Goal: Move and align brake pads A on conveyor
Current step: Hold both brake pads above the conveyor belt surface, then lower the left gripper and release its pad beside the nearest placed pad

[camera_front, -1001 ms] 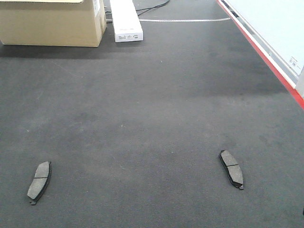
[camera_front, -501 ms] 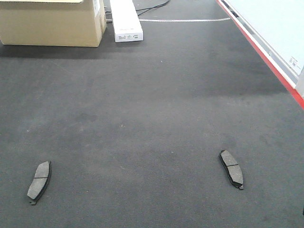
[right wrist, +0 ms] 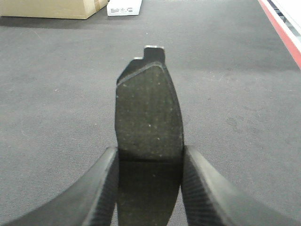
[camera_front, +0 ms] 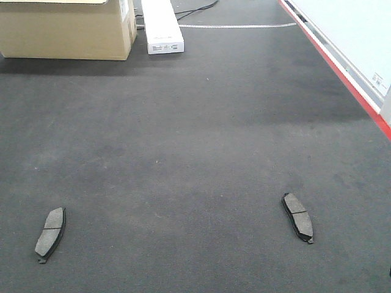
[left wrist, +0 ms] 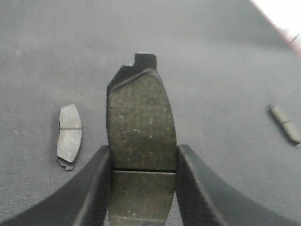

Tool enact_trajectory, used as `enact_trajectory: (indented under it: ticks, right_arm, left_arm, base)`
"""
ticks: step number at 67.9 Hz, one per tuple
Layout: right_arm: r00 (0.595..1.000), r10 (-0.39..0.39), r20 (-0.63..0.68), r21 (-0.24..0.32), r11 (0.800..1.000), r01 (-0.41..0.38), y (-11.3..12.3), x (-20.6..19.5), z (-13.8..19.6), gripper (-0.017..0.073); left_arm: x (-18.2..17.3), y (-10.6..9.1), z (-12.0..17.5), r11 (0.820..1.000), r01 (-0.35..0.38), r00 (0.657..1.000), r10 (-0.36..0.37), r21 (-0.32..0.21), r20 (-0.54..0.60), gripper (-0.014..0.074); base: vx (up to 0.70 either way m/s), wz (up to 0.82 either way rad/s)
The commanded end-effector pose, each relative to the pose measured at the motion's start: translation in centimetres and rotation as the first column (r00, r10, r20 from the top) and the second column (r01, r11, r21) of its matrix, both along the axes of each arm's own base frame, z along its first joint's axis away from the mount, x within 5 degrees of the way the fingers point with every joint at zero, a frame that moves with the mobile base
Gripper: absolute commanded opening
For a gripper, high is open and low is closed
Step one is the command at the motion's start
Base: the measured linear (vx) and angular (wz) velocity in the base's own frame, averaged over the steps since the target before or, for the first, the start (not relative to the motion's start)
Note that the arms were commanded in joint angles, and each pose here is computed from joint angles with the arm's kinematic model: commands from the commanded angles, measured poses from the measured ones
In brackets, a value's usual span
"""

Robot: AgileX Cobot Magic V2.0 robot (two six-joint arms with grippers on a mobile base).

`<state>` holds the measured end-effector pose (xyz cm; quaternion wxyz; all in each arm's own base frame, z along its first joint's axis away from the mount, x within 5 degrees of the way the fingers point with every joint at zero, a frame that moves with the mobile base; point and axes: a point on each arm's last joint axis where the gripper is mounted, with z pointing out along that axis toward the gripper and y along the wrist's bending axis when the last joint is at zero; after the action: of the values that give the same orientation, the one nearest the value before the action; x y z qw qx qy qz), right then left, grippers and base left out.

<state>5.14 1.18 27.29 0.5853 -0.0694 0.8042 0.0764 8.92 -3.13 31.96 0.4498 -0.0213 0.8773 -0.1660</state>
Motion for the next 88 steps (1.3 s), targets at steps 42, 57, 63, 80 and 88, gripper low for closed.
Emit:
enact_trajectory:
  ticks: [42,57,63,80,88]
  right_arm:
    - [0.993,-0.004,0.121,0.013,1.000,0.002,0.0,0.2,1.7,-0.0004]
    - [0.993,-0.004,0.121,0.013,1.000,0.002,0.0,0.2,1.7,-0.0004]
    - [0.993,-0.004,0.121,0.013,1.000,0.002,0.0,0.2,1.7,-0.0004]
    - [0.993,-0.004,0.121,0.013,1.000,0.002,0.0,0.2,1.7,-0.0004]
    - [0.993,-0.004,0.121,0.013,1.000,0.002,0.0,0.2,1.7,-0.0004]
  left_arm:
    - [21.1,-8.8,-9.7,0.993,0.020,0.895,0.032,0.113,-0.446,0.0028]
    - [23.5,-9.7,-11.6,0.992,0.025,0.878,0.039,0.127,-0.478,0.0108]
    - [23.9,-9.9,-12.2,0.991,0.024,0.863,0.045,0.129,-0.503,0.0179]
    - [24.0,-10.3,-14.2,0.987,0.071,0.806,0.027,0.142,-0.591,0.0407]
    - [23.9,-10.3,-13.4,0.986,0.090,0.819,0.006,0.139,-0.574,0.0440]
  base:
    - [0.00,0.00]
    - [0.00,0.00]
    - [0.00,0.00]
    - [0.00,0.00]
    - [0.00,0.00]
